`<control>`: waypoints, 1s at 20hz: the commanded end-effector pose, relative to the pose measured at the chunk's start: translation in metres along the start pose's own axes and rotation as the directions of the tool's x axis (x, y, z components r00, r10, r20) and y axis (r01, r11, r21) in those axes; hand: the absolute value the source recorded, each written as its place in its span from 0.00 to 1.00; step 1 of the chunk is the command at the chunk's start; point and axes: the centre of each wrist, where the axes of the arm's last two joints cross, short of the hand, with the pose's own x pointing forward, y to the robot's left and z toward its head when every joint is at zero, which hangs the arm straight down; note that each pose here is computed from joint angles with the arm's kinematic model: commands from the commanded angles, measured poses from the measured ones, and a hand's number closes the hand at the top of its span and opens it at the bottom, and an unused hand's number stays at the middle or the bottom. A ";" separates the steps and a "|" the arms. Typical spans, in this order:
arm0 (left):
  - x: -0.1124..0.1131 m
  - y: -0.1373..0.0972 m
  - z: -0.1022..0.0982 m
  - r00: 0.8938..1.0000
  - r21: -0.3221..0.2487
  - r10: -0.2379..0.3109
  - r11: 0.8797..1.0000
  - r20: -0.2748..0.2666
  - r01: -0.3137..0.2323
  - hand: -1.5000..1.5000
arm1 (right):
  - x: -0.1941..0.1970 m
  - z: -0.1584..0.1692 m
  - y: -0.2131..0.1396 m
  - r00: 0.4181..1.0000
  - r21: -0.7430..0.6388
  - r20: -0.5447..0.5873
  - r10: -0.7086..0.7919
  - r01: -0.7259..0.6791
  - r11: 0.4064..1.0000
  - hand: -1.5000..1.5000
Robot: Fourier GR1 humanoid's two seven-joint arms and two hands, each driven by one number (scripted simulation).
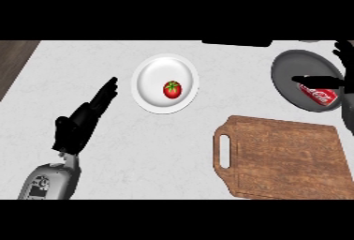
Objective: Pick the can from the cutting board and place it in the pan
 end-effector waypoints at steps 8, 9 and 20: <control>0.007 0.015 -0.003 1.000 0.033 -0.005 0.999 -0.008 0.005 0.50 | -0.064 0.038 -0.053 0.952 0.093 0.047 -0.303 0.297 0.950 0.00; 0.009 0.015 -0.002 1.000 0.036 -0.007 0.999 0.002 0.007 0.50 | -0.059 0.032 -0.080 0.953 0.117 0.075 -0.295 0.286 0.951 0.00; 0.004 0.014 0.004 1.000 0.053 0.017 0.998 -0.024 -0.015 0.50 | -0.108 0.080 -0.077 0.917 0.132 0.153 -0.368 0.350 0.927 0.00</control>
